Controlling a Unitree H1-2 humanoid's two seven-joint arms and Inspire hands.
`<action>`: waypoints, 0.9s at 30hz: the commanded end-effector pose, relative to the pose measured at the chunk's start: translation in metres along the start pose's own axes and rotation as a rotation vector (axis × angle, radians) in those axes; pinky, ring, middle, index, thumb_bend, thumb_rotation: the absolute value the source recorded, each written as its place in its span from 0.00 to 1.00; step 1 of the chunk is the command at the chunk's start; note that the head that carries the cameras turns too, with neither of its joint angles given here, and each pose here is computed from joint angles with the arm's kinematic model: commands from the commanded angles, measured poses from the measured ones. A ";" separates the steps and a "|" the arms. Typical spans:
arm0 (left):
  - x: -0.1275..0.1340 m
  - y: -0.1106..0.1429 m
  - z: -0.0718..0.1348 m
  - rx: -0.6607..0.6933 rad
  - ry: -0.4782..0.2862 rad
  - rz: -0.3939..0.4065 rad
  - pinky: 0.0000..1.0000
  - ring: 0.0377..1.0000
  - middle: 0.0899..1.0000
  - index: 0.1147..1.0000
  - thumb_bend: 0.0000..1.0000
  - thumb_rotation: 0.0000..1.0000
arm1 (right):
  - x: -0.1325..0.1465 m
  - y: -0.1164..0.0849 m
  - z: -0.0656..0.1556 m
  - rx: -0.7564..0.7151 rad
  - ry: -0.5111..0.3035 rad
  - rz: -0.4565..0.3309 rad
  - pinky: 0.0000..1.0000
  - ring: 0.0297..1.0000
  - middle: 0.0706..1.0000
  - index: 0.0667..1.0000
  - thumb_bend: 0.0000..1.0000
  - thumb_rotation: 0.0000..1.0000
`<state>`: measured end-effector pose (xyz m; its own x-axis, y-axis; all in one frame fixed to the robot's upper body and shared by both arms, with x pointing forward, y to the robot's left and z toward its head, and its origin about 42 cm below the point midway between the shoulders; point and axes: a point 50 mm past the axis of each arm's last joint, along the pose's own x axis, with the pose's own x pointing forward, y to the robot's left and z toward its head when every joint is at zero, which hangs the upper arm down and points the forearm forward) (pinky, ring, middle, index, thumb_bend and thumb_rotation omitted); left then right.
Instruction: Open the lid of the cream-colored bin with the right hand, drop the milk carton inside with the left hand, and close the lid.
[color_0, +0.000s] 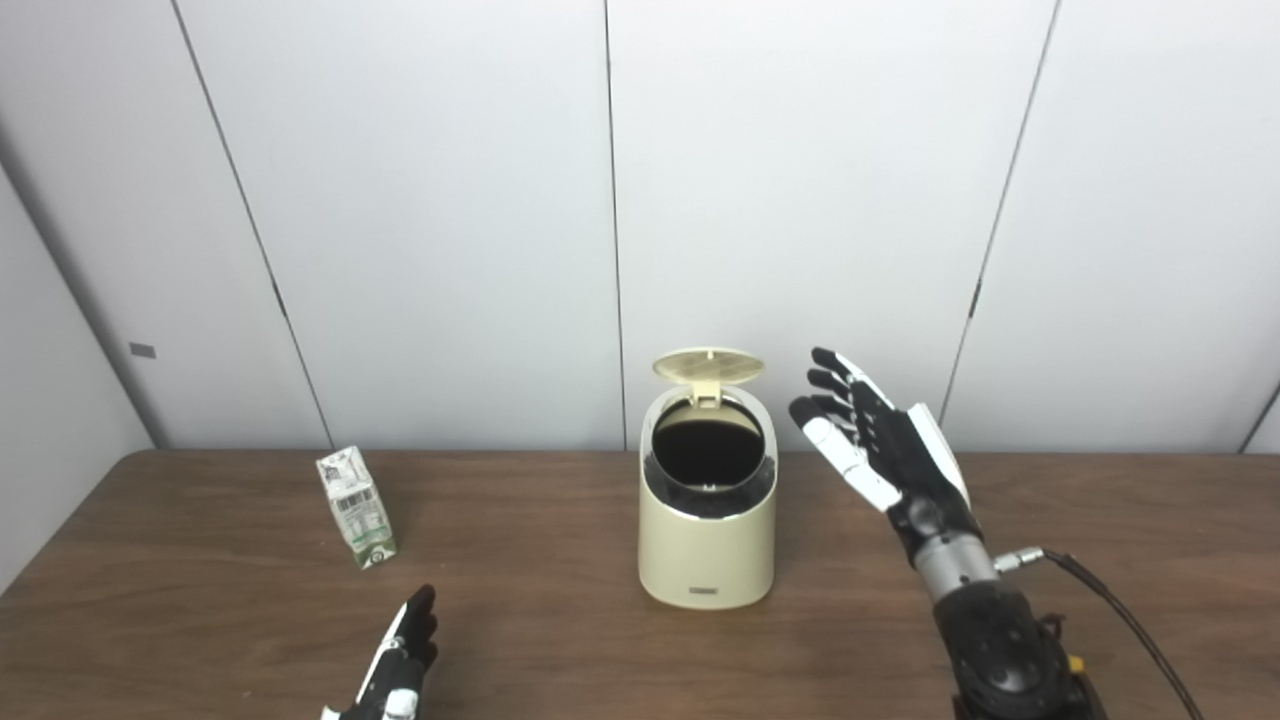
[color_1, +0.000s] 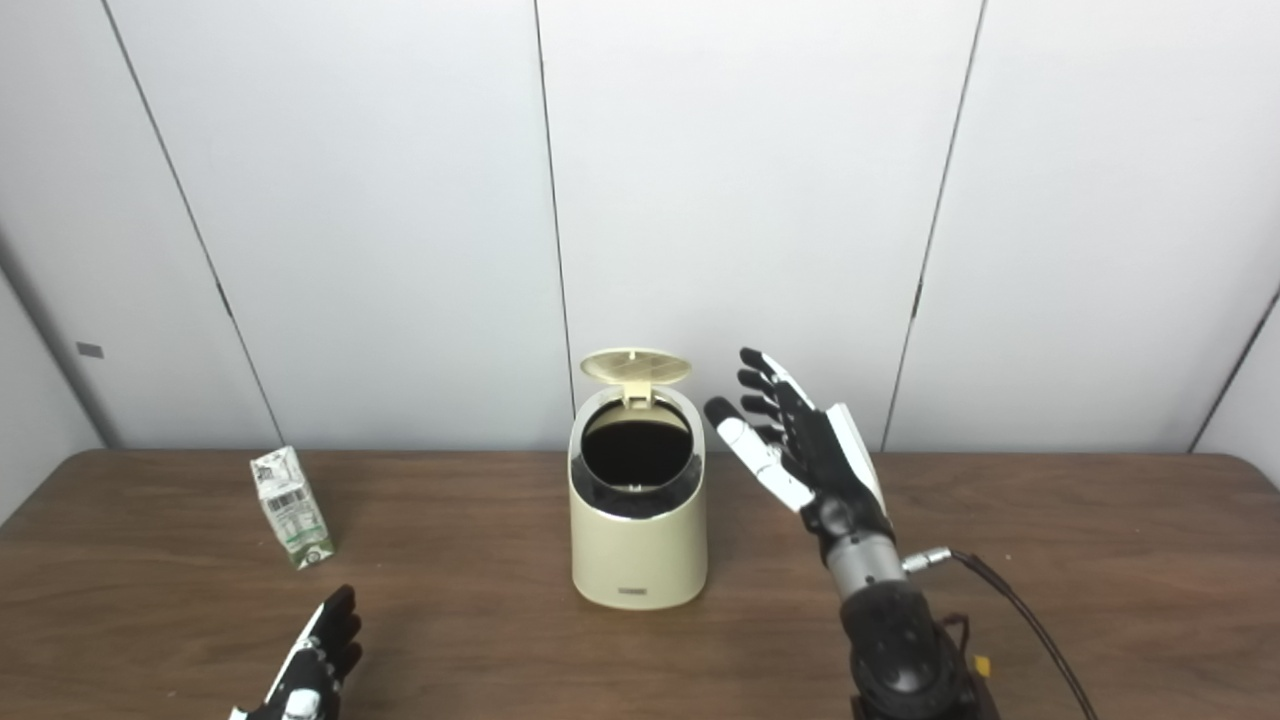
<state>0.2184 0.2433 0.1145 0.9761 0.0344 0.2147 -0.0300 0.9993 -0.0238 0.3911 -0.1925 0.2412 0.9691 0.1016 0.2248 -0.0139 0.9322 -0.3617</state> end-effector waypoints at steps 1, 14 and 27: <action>-0.017 -0.009 -0.014 -0.040 0.056 0.014 1.00 1.00 1.00 1.00 0.39 0.89 | -0.006 -0.013 0.014 0.037 -0.082 -0.007 0.80 0.86 0.89 0.92 0.50 0.82; -0.016 -0.002 -0.012 -0.040 0.052 0.020 1.00 1.00 1.00 1.00 0.40 0.86 | -0.098 -0.049 -0.038 0.112 0.010 0.003 0.92 0.96 0.95 0.95 0.52 0.91; -0.015 0.009 -0.010 -0.005 0.060 0.029 1.00 1.00 1.00 1.00 0.44 0.80 | -0.160 -0.037 -0.065 0.214 0.090 -0.085 0.96 0.96 0.96 0.95 0.57 0.92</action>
<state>0.2178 0.2490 0.1143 0.9770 0.0534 0.2065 -0.0448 0.9979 -0.0463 0.2472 -0.2638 0.1430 0.9988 0.0069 0.0490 0.0002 0.9897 -0.1432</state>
